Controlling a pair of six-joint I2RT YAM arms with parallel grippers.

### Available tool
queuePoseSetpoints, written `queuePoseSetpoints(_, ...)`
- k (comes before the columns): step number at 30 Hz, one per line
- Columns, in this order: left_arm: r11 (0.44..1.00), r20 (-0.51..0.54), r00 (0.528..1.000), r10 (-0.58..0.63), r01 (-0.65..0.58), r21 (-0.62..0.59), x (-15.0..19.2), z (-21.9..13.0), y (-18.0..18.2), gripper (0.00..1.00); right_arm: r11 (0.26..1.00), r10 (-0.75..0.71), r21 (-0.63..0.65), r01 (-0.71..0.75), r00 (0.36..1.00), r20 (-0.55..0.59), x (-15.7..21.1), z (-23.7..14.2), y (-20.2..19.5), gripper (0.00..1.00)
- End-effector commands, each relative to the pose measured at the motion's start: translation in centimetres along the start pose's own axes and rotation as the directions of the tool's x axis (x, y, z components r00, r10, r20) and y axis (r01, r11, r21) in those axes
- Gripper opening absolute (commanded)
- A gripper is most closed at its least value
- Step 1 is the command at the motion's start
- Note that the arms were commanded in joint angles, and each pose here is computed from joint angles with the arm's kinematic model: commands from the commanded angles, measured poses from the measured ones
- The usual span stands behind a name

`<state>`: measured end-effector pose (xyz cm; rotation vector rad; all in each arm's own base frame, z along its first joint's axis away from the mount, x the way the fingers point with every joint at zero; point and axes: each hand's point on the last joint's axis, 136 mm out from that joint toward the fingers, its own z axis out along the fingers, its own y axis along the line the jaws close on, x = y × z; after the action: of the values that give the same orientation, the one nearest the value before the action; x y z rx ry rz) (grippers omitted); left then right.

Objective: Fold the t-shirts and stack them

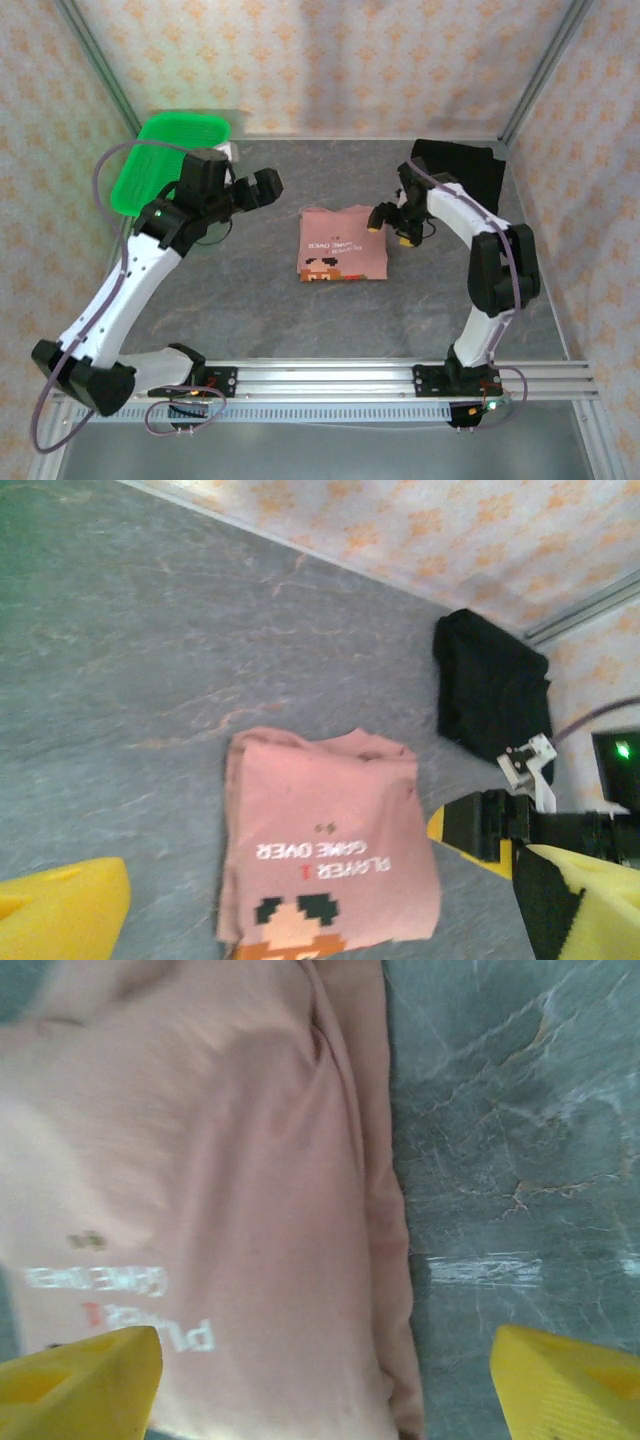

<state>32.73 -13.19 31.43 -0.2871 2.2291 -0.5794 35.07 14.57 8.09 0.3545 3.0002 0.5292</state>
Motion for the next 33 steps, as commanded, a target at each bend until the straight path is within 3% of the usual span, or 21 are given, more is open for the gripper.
queuePoseSetpoints(1, 0.992, 0.003, 0.998, 0.064, -0.064, -0.11, 1.5, -2.4, 3.3, 1.0, 0.995, -0.023, 0.094, 0.024, 1.0, -0.005, -0.6, 1.5, -0.9, 0.84)
queuePoseSetpoints(15, 0.968, 0.016, 0.999, 0.038, -0.033, -0.249, 7.0, -8.1, 9.9, 1.0, 0.991, -0.054, 0.119, 0.061, 0.997, -0.06, -1.4, 7.6, 2.3, 0.67)
queuePoseSetpoints(19, 0.962, 0.024, 0.999, 0.042, -0.034, -0.27, 7.2, -8.7, 10.6, 1.0, 0.985, -0.037, 0.166, 0.052, 0.995, -0.091, -0.9, 9.0, 1.3, 0.52)
queuePoseSetpoints(21, 0.961, 0.03, 0.999, 0.043, -0.033, -0.274, 7.2, -9.0, 10.7, 1.0, 0.981, -0.032, 0.186, 0.049, 0.995, -0.091, -0.8, 9.2, 0.8, 0.37)
queuePoseSetpoints(27, 0.957, 0.038, 0.998, 0.044, -0.032, -0.289, 7.2, -9.3, 11.1, 1.0, 0.975, -0.08, 0.212, 0.073, 0.996, 0.025, -3.3, 6.0, 1.8, 0.0)
queuePoseSetpoints(33, 0.956, 0.061, 0.998, 0.01, 0.008, -0.293, 7.3, -9.1, 11.4, 1.0, 0.921, -0.24, 0.353, 0.161, 0.952, 0.19, -7.0, -1.8, 2.3, 0.0)
